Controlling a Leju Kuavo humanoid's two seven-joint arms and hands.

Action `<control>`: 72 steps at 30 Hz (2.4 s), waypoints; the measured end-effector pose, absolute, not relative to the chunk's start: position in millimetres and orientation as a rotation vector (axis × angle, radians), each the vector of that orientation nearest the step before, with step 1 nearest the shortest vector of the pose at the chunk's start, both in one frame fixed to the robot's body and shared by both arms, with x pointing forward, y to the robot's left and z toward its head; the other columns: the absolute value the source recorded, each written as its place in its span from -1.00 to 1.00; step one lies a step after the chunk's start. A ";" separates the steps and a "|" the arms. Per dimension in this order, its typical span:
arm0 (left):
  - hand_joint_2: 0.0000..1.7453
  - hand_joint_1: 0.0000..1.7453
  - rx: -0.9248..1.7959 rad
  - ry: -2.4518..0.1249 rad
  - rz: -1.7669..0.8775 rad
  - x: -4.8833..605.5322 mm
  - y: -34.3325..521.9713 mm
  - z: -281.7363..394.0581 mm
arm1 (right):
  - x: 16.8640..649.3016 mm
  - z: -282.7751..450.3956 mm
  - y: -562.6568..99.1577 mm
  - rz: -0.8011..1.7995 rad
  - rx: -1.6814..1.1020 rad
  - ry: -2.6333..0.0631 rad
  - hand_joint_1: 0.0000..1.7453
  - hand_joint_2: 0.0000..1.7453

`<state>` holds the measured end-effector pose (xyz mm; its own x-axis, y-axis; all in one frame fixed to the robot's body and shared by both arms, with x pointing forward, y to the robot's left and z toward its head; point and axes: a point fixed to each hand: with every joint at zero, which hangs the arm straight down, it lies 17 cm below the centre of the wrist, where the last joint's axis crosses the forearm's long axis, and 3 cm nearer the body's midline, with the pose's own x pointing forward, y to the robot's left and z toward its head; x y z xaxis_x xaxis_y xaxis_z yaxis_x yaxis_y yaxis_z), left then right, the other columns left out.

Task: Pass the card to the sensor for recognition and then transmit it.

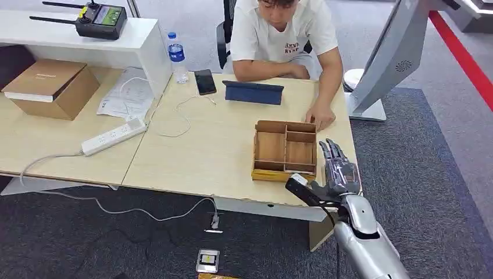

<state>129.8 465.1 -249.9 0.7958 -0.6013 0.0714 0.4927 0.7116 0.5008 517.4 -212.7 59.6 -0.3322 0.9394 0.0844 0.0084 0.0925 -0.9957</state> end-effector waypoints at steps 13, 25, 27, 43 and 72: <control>-1.00 -1.00 0.481 -0.249 -0.628 131.9 461.4 -250.2 | 513.5 55.4 -190.0 1.393 -0.884 -1.532 -1.00 1.00; -1.00 -1.00 0.478 -0.255 -0.634 132.5 460.1 -250.4 | 507.9 57.4 -167.7 1.363 -0.835 -1.555 -1.00 1.00; -1.00 -1.00 0.477 -0.256 -0.635 132.6 459.8 -250.4 | 507.8 57.4 -167.3 1.359 -0.830 -1.557 -1.00 1.00; -1.00 -1.00 0.475 -0.258 -0.642 132.7 459.2 -250.5 | 510.1 57.1 -167.3 1.353 -0.828 -1.555 -1.00 1.00; -1.00 -1.00 0.472 -0.264 -0.649 133.6 458.1 -250.5 | 514.0 41.9 -177.6 1.367 -0.802 -1.504 1.00 1.00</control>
<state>133.6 458.1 -250.5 0.7691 -0.6329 0.0891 0.5158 0.6969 0.4983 514.0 -177.6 41.9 -0.3638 0.9096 0.2006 -0.1130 0.1707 -0.9788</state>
